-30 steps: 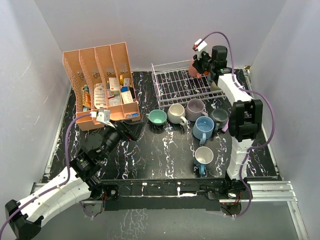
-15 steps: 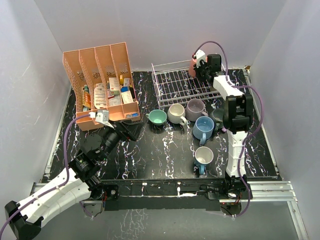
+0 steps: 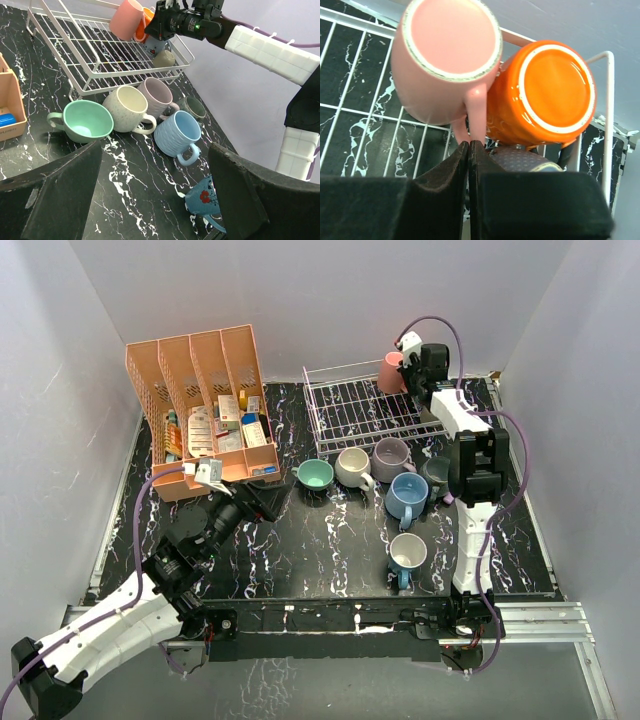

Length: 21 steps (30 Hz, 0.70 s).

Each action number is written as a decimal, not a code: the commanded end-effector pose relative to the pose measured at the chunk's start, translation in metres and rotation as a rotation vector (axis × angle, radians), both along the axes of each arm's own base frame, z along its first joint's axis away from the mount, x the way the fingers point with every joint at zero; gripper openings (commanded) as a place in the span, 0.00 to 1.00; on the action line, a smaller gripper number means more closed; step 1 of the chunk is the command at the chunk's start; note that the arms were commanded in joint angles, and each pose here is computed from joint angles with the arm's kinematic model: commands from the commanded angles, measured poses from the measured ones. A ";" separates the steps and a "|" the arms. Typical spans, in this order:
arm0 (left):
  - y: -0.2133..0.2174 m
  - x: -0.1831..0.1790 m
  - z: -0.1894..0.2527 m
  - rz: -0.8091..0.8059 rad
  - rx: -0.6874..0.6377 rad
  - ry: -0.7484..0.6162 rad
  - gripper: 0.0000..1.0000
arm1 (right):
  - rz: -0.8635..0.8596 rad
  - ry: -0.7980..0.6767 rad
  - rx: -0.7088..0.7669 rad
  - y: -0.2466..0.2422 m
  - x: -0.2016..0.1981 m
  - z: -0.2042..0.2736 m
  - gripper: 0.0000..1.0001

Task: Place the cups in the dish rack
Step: Turn the cup upside down in the dish rack, then pick up the cup at the center of the board.

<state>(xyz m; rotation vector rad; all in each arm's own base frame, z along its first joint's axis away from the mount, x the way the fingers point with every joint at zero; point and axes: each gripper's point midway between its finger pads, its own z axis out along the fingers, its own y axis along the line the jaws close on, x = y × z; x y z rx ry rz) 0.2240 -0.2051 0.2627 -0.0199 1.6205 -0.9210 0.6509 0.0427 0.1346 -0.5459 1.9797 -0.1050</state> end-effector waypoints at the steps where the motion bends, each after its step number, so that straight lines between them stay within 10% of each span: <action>1: -0.001 0.001 0.011 -0.002 -0.014 -0.032 0.85 | -0.022 -0.142 -0.002 -0.009 0.015 0.052 0.08; 21: -0.005 -0.003 0.007 -0.032 -0.046 -0.017 0.86 | 0.455 -0.174 0.305 0.080 -0.114 0.157 0.26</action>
